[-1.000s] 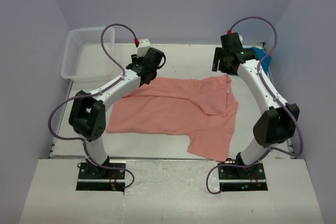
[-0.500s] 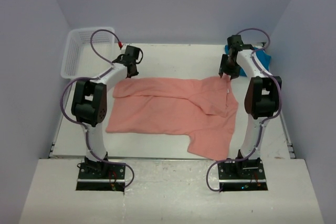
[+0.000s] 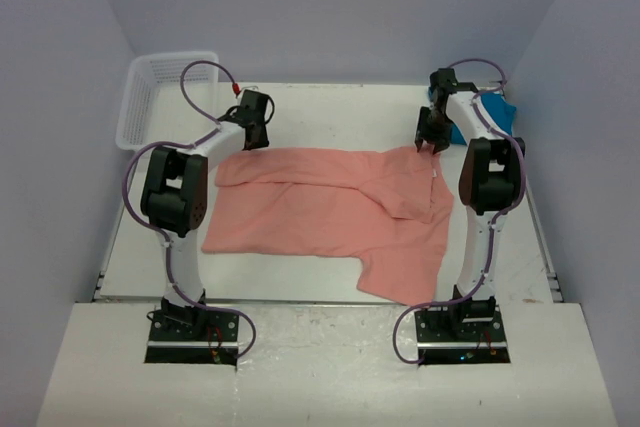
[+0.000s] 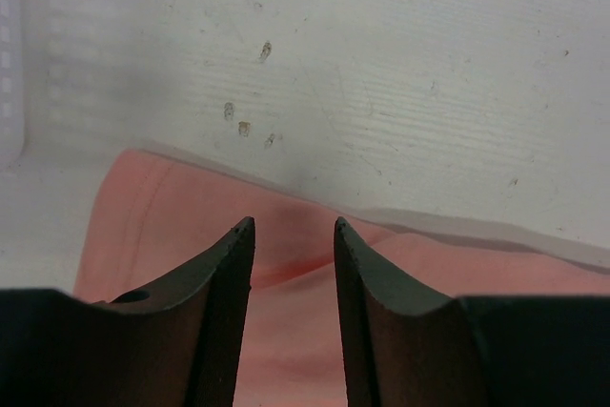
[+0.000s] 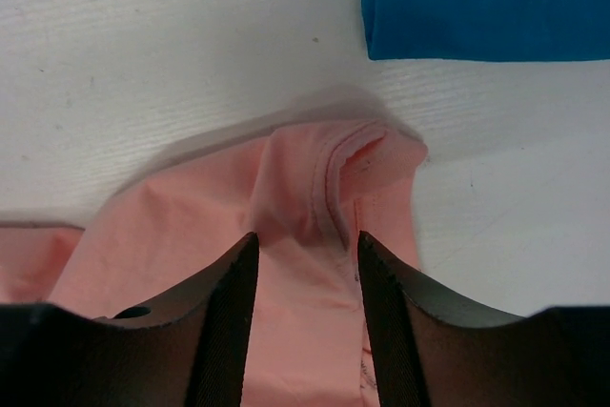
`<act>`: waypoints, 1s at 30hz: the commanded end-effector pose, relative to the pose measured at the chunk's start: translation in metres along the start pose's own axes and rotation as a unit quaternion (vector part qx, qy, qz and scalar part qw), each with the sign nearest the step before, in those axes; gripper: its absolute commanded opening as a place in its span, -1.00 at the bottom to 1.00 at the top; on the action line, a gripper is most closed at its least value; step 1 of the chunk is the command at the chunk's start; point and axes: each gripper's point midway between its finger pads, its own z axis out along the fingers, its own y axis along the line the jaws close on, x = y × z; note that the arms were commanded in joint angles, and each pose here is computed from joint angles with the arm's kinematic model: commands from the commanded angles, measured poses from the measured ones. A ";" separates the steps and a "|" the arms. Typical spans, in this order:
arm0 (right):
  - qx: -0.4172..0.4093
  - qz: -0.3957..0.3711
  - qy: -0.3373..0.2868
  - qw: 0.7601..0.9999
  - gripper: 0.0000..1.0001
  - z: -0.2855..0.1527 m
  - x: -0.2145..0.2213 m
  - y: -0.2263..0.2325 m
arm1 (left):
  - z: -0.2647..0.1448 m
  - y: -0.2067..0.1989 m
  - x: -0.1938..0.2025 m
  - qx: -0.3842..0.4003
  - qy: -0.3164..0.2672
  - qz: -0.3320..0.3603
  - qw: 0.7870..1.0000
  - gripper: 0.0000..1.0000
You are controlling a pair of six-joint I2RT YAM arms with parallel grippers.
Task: Fold and stack the t-shirts
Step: Fold the flattened tshirt in 1/3 of the way
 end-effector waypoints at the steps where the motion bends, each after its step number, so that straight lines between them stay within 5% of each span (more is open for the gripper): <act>1: -0.002 0.000 0.003 1.000 -0.07 -0.003 -0.004 -0.006 | -0.008 -0.002 -0.031 0.020 -0.037 -0.007 0.999 -0.18; 5: 0.002 0.008 0.011 1.000 -0.13 0.004 -0.003 -0.010 | -0.001 0.001 -0.026 0.013 -0.030 -0.007 0.999 -0.18; 17: 0.005 0.018 0.006 1.000 -1.00 0.006 -0.008 -0.014 | 0.021 0.030 -0.004 -0.029 -0.005 -0.010 1.000 -0.18; 30: 0.009 0.025 -0.009 1.000 -1.00 -0.002 -0.013 -0.016 | 0.016 0.054 -0.001 -0.073 -0.012 -0.024 0.997 -0.17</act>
